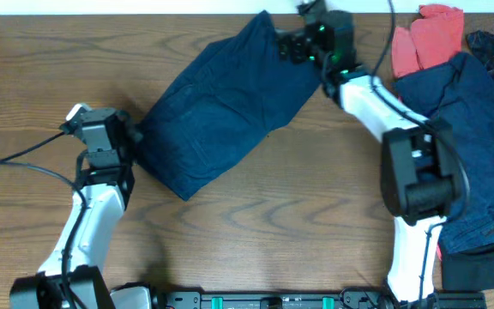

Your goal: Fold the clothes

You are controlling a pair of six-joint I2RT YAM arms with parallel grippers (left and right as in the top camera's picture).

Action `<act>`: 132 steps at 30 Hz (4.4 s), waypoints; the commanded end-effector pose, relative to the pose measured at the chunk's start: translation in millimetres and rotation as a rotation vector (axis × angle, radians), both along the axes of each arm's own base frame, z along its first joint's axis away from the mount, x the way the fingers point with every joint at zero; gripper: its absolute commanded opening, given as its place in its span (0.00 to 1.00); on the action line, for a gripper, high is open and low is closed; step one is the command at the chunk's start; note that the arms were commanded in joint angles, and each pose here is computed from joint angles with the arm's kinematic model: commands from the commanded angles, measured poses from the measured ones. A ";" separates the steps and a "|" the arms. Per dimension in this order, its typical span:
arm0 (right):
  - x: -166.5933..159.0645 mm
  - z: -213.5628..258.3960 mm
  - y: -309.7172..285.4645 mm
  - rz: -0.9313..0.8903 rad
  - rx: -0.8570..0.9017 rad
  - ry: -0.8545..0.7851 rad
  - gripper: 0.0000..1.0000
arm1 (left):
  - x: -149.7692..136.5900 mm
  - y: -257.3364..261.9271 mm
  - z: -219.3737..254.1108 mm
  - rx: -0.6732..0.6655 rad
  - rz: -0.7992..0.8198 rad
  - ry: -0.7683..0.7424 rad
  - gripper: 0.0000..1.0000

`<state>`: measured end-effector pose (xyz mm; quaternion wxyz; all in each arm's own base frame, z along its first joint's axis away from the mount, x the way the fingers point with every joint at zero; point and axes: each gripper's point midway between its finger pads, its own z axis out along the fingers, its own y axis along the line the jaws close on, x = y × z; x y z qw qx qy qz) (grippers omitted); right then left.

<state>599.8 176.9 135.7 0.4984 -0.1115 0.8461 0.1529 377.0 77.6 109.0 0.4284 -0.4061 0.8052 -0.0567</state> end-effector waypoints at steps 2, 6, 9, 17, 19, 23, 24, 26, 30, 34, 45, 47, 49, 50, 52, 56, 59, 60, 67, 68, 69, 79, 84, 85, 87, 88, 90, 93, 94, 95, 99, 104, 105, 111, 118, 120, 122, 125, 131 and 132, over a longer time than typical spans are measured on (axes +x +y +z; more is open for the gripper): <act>-22.9 3.2 -50.0 -0.096 -0.001 0.176 0.99 | 8.3 -43.0 12.1 -0.088 -0.237 -0.044 0.23; -55.2 -35.2 -73.3 -0.130 -0.042 0.390 0.99 | 9.2 -60.1 5.7 -0.025 -0.365 -0.016 0.30; -73.6 -50.2 -80.3 -0.139 -0.062 0.488 0.99 | 8.9 -55.3 -9.0 0.001 -0.359 0.030 0.33; -98.4 -65.3 -84.6 -0.139 -0.091 0.604 0.99 | 15.6 -26.3 -47.6 0.036 -0.254 0.104 0.42; -100.6 -66.5 -84.7 -0.138 -0.093 0.614 0.99 | 15.6 -26.3 -58.7 0.030 -0.255 0.126 0.42; -102.7 -67.6 -85.0 -0.139 -0.094 0.624 0.99 | 18.8 -25.9 -64.6 0.030 -0.255 0.126 0.43; -103.0 -67.7 -85.0 -0.140 -0.094 0.626 0.99 | 21.2 -25.6 -62.2 0.033 -0.255 0.113 0.43; -103.5 -67.9 -85.1 -0.140 -0.094 0.628 0.99 | 24.5 -26.8 -58.9 0.032 -0.261 0.093 0.41; -103.5 -67.9 -85.1 -0.140 -0.094 0.628 0.96 | 23.2 -27.9 -60.5 0.027 -0.266 0.100 0.06; -103.7 -68.1 -85.1 -0.140 -0.094 0.629 0.96 | 17.8 -29.2 -65.8 0.016 -0.269 0.130 0.06; -103.5 -68.4 -87.2 -0.143 -0.095 0.630 0.98 | -15.9 -23.9 -19.4 0.051 -0.227 0.144 0.06; -103.5 -68.4 -87.3 -0.143 -0.097 0.629 0.98 | -27.7 -13.7 -7.6 0.094 -0.176 0.155 0.06; -103.9 -68.7 -87.8 -0.144 -0.099 0.631 0.98 | -40.2 -4.2 0.5 0.105 -0.100 0.163 0.06; -104.0 -68.8 -88.0 -0.145 -0.099 0.632 0.98 | -44.5 -2.7 0.4 0.094 -0.075 0.170 0.06; -103.9 -68.8 -88.7 -0.146 -0.099 0.632 0.98 | -52.1 -3.4 -7.8 0.067 -0.054 0.206 0.06; -104.1 -68.7 -87.2 -0.143 -0.099 0.631 0.98 | -67.0 -6.0 -36.9 -0.004 -0.005 0.300 0.06; -103.9 -68.6 -87.4 -0.144 -0.099 0.631 0.99 | -65.3 -24.3 -51.9 -0.097 -0.067 0.327 0.06; -104.1 -69.3 -87.1 -0.143 -0.099 0.632 0.99 | -63.4 -31.7 -55.1 -0.131 -0.096 0.328 0.06; -114.9 -88.8 -54.7 -0.020 0.010 0.709 0.95 | -51.1 -69.5 -68.2 -0.299 -0.250 0.314 0.06; -115.5 -93.3 -50.7 -0.012 0.016 0.717 0.95 | -49.9 -72.7 -68.1 -0.306 -0.272 0.310 0.06; -115.2 -98.4 -48.4 -0.016 0.019 0.725 0.96 | -49.0 -75.3 -67.7 -0.309 -0.289 0.306 0.06; -84.6 -131.8 -16.1 0.010 0.108 0.650 0.90 | -41.7 -103.3 -61.1 -0.286 -0.423 0.273 0.06; -72.3 -158.6 4.3 -0.008 0.161 0.629 0.86 | -43.9 -114.0 -61.9 -0.284 -0.453 0.284 0.06; -70.4 -164.9 9.0 -0.002 0.165 0.621 0.86 | -44.4 -115.2 -62.1 -0.284 -0.457 0.286 0.06; -67.0 -172.4 16.3 0.006 0.172 0.603 0.86 | -44.7 -116.3 -62.3 -0.283 -0.460 0.288 0.06; -64.5 -174.9 19.7 0.012 0.174 0.588 0.86 | -44.7 -116.2 -62.4 -0.284 -0.459 0.288 0.06; -56.3 -174.2 26.6 0.028 0.183 0.539 0.86 | -45.4 -116.2 -62.8 -0.284 -0.459 0.291 0.06; -42.7 -161.7 33.4 0.046 0.200 0.457 0.82 | -45.6 -116.2 -63.2 -0.285 -0.459 0.292 0.06; -38.3 -156.6 36.5 0.055 0.206 0.427 0.73 | -45.5 -116.2 -63.5 -0.285 -0.459 0.293 0.06; -35.8 -153.2 39.1 0.061 0.211 0.408 0.63 | -45.7 -116.2 -64.1 -0.285 -0.458 0.295 0.06; -38.0 -157.5 36.9 0.045 0.195 0.423 0.08 | -47.4 -116.2 -66.3 -0.288 -0.457 0.306 0.06; -52.5 -169.2 -16.0 -0.120 0.097 0.555 0.01 | -53.4 -116.4 -69.9 -0.267 -0.487 0.334 0.06; -58.9 -168.5 -30.9 -0.164 0.068 0.592 0.01 | -54.9 -116.5 -70.7 -0.262 -0.494 0.340 0.06; -125.0 -128.5 -102.6 -0.338 -0.052 0.843 0.01 | -60.5 -116.6 -73.7 -0.226 -0.544 0.366 0.06; -221.4 -90.3 -116.7 -0.355 -0.128 1.160 0.13 | -57.6 -116.6 -72.1 -0.218 -0.550 0.352 0.13; -234.9 -89.0 -114.2 -0.347 -0.149 1.209 0.19 | -50.9 -117.5 -68.0 -0.213 -0.557 0.319 0.17; -240.4 -88.5 -112.9 -0.344 -0.165 1.227 0.30 | -41.6 -121.9 -60.7 -0.218 -0.579 0.267 0.26; -236.9 -84.7 -113.7 -0.343 -0.163 1.211 0.34 | -23.4 -133.2 -42.3 -0.235 -0.639 0.151 0.35; -216.7 -51.4 -128.8 -0.370 -0.112 1.105 0.42 | 0.0 -133.7 -17.2 -0.183 -0.678 0.076 0.40; -210.0 -42.9 -132.5 -0.373 -0.099 1.066 0.49 | 6.5 -133.5 -12.0 -0.170 -0.686 0.064 0.40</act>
